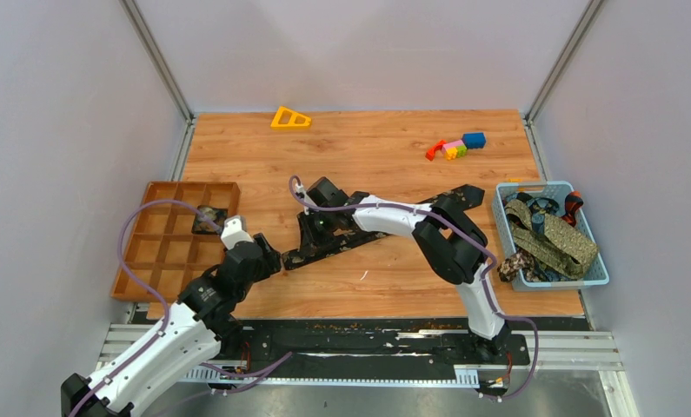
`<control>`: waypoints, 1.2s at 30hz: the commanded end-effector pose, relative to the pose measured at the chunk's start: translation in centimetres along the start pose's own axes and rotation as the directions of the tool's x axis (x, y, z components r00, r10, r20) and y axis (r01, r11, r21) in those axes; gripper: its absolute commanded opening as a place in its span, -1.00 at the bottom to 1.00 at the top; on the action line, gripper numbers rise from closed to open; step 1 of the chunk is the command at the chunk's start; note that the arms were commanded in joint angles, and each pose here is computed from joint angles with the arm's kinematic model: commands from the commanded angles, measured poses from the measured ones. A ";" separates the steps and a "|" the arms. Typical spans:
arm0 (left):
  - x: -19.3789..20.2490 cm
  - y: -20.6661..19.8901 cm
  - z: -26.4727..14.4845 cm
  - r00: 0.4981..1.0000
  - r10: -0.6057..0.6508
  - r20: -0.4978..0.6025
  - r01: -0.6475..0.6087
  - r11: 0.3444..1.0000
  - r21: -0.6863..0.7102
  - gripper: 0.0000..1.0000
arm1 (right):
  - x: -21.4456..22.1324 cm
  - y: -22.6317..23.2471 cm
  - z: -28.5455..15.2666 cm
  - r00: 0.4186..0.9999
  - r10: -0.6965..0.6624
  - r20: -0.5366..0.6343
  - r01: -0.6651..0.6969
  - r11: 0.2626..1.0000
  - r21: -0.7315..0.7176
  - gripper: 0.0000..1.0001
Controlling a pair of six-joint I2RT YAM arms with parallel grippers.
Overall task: Roll the ties
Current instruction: Roll the tie at the center of the board.
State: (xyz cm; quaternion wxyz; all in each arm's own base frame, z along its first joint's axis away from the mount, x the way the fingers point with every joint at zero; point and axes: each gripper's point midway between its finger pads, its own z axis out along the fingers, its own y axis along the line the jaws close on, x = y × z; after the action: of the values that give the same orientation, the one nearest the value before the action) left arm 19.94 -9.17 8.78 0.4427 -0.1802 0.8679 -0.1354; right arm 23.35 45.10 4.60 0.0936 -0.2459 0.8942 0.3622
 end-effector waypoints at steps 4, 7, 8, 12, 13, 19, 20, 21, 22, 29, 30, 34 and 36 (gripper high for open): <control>0.1 -1.1 0.4 1.000 0.003 0.008 -0.004 0.998 0.056 0.21 | -1.4 -0.7 0.1 0.998 -0.051 0.032 0.050 0.998 0.037 -0.84; 0.5 -1.2 0.7 1.000 0.001 -0.007 -0.001 0.998 0.060 0.23 | -1.1 -1.5 0.4 0.999 -0.048 0.024 0.047 0.998 0.044 -0.88; 0.6 -1.3 0.8 1.000 0.000 -0.011 0.001 0.998 0.060 0.22 | -1.0 -1.8 0.6 0.999 -0.046 0.022 0.045 0.998 0.048 -0.89; 1.3 -1.7 1.3 0.999 0.000 -0.032 0.002 0.997 0.076 0.22 | -0.2 -3.1 1.5 0.999 -0.037 0.000 0.036 0.998 0.059 -0.92; 1.5 -2.0 1.6 0.999 0.001 -0.043 0.002 0.997 0.081 0.23 | 0.0 -3.4 1.7 0.999 -0.033 -0.005 0.033 0.998 0.060 -0.93; 2.7 -2.2 2.7 0.995 0.003 -0.102 0.005 0.997 0.077 0.23 | 0.9 -4.7 2.4 1.000 -0.018 -0.025 0.020 0.998 0.064 -0.95; 2.8 -2.2 2.9 0.994 -0.001 -0.107 0.010 0.997 0.078 0.22 | 1.0 -4.7 2.4 1.000 -0.018 -0.026 0.020 0.998 0.062 -0.96; 2.8 -2.1 3.1 0.994 -0.006 -0.110 0.015 0.997 0.078 0.22 | 1.0 -4.8 2.4 1.000 -0.016 -0.027 0.018 0.998 0.061 -0.96; 2.8 -2.1 3.2 0.994 -0.015 -0.110 0.024 0.997 0.078 0.22 | 1.0 -4.9 2.4 1.000 -0.016 -0.027 0.018 0.998 0.061 -0.97; 3.2 -1.3 4.0 0.990 -0.076 -0.120 0.086 0.993 0.077 0.21 | 1.4 -5.3 2.4 0.999 -0.014 -0.033 0.016 0.998 0.056 -1.00; 3.3 -1.2 4.1 0.989 -0.085 -0.124 0.095 0.992 0.081 0.20 | 1.5 -5.3 2.5 0.999 -0.013 -0.035 0.015 0.998 0.056 -1.00; 3.4 -1.2 4.4 0.981 -0.131 -0.144 0.148 0.982 0.116 0.18 | 1.5 -5.4 2.6 0.999 -0.010 -0.037 0.012 0.999 0.053 -1.00; 3.3 -1.2 4.5 0.978 -0.145 -0.148 0.166 0.977 0.137 0.17 | 1.4 -5.3 2.5 0.999 -0.007 -0.036 0.009 0.999 0.051 -1.00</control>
State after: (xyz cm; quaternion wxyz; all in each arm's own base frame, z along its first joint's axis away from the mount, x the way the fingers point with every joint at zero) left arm 21.11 -11.08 3.14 0.3711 -0.2031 0.8848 -0.1954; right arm 24.52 44.87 3.05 0.0913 -0.2560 0.8830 0.3826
